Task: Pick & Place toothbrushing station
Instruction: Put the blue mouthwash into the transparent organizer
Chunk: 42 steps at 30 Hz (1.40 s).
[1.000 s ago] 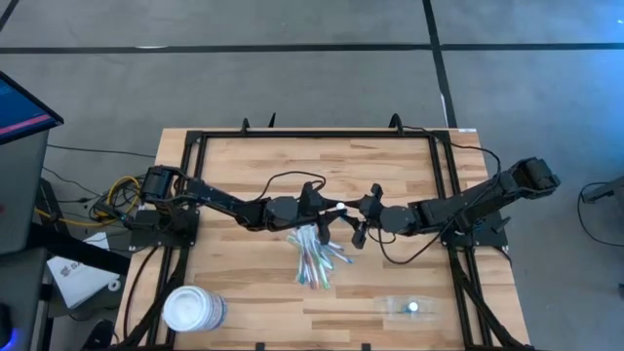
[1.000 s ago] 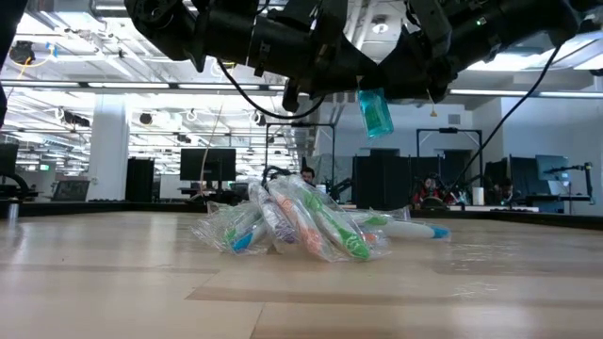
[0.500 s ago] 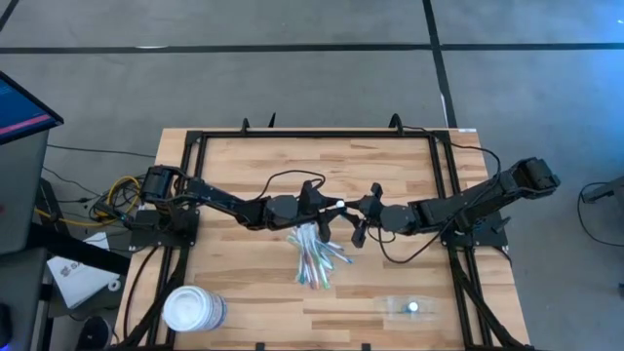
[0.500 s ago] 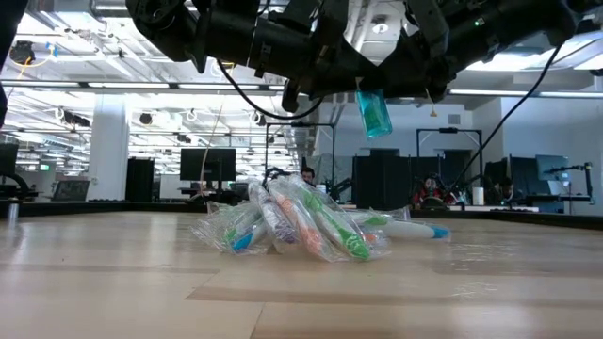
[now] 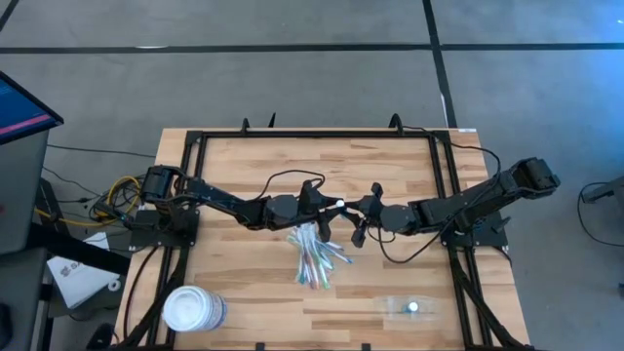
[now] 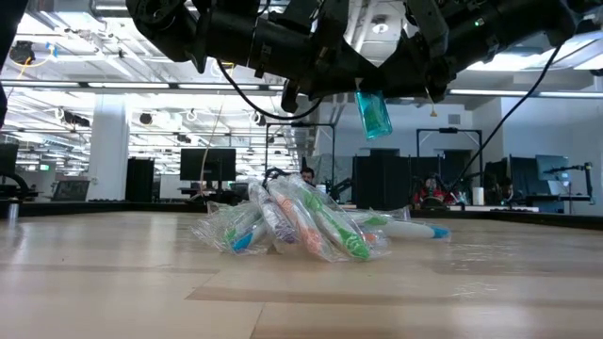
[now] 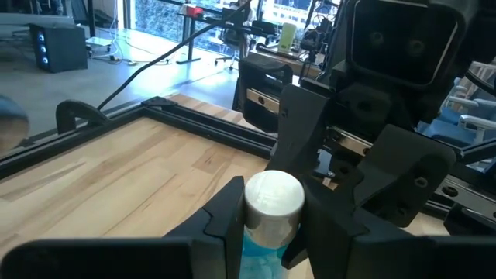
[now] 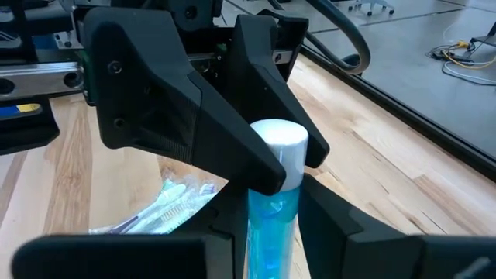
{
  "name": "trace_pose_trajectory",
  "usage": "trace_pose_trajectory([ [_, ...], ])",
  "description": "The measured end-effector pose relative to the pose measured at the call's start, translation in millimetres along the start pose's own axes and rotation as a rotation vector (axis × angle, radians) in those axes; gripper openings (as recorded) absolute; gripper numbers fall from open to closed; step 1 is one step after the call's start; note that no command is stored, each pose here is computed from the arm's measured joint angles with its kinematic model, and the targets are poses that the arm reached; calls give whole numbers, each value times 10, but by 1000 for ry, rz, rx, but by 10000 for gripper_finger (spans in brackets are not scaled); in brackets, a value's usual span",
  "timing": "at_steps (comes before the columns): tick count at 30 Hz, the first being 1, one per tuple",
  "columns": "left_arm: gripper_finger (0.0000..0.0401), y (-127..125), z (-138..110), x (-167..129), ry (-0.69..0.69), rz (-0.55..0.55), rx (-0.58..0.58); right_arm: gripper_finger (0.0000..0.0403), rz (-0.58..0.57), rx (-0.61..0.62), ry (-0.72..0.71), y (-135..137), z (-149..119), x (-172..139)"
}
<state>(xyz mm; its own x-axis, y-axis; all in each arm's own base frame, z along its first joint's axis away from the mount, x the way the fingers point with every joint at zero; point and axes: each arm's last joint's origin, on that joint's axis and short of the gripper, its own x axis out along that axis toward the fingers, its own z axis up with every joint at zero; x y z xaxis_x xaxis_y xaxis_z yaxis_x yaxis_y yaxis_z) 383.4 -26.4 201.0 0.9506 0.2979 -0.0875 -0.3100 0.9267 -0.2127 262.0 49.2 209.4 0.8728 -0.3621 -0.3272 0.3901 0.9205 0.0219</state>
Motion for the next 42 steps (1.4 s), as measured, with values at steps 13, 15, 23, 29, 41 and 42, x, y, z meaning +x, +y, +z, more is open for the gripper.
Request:
trace_pose_trajectory([
  [13, 121, -7, 0, -1, 2, -15, 52, 75, 30, -19, 3, 47, -7, -44],
  [15, 120, -10, 5, -1, -2, -16, 59, 75, 48, -19, 5, 58, -4, -55],
  [23, 121, -68, 188, -96, -48, -39, 66, 74, 51, -30, 24, 55, -23, -55],
  [29, 117, -50, 370, -308, -94, -56, 79, 74, 86, -31, 29, 87, -30, -73],
  [41, 116, 28, 217, -471, -42, -56, 64, 74, 228, -15, -43, 239, 103, -455],
  [42, 116, 15, 216, -476, -42, -60, 64, 74, 242, -14, -48, 252, 106, -492],
])
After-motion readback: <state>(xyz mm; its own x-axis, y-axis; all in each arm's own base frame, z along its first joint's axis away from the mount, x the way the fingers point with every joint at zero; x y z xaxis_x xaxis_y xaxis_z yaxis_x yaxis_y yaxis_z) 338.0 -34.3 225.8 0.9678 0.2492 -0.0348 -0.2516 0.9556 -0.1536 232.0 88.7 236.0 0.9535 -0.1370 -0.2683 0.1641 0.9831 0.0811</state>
